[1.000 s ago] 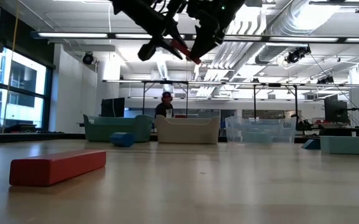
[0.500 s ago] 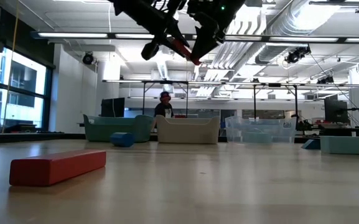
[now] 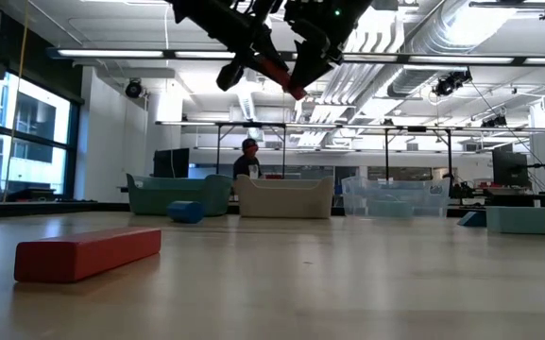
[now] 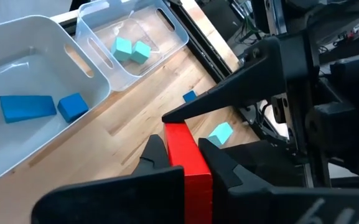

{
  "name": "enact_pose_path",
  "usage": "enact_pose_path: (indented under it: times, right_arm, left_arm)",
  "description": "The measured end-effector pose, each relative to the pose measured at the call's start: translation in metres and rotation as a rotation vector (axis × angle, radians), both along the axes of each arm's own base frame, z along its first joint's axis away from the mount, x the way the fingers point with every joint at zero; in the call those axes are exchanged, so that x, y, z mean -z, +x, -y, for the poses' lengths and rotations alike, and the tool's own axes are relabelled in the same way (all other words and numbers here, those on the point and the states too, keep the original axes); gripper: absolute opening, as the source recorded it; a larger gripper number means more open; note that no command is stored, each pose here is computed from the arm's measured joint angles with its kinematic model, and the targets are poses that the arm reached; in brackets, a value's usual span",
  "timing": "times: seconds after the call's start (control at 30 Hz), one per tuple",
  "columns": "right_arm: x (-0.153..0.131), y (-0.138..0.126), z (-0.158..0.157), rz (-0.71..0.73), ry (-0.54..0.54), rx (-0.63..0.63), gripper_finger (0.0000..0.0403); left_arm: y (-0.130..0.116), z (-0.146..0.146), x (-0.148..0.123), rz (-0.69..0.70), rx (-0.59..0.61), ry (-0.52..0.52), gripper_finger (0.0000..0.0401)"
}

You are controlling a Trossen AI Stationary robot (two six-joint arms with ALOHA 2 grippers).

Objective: Sort & place blocks by color
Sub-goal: Put the red block into the green bin

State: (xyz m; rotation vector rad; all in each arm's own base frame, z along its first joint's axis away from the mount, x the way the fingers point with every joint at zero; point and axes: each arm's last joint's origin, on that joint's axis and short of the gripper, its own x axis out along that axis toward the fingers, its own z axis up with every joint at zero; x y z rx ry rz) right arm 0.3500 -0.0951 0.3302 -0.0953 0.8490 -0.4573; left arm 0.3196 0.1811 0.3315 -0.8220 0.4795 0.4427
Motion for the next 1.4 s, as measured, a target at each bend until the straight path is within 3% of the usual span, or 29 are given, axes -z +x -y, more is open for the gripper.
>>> enact_pose_path:
  times: [0.2, 0.43, 1.1, 1.4]
  right_arm:
    - [0.0000, 0.0000, 0.0000, 0.008, 0.012, 0.012, 0.0146]
    - [0.0006, -0.0007, 0.0027, 0.050, 0.109, 0.041, 0.0147]
    - [0.0005, -0.0017, 0.0037, 0.044, 0.089, 0.071, 0.0147]
    - [0.0007, -0.0034, 0.0088, 0.066, 0.128, 0.117, 0.0147]
  left_arm:
    - [-0.0007, -0.0012, 0.0000, -0.006, 0.009, 0.022, 0.0001]
    - [-0.0011, -0.0019, 0.0005, -0.011, 0.024, 0.039, 0.0000]
    - [-0.0052, -0.0065, 0.0021, -0.038, 0.039, 0.066, 0.0000]
    - [-0.0091, -0.0099, 0.0041, -0.067, 0.044, 0.077, 0.0000]
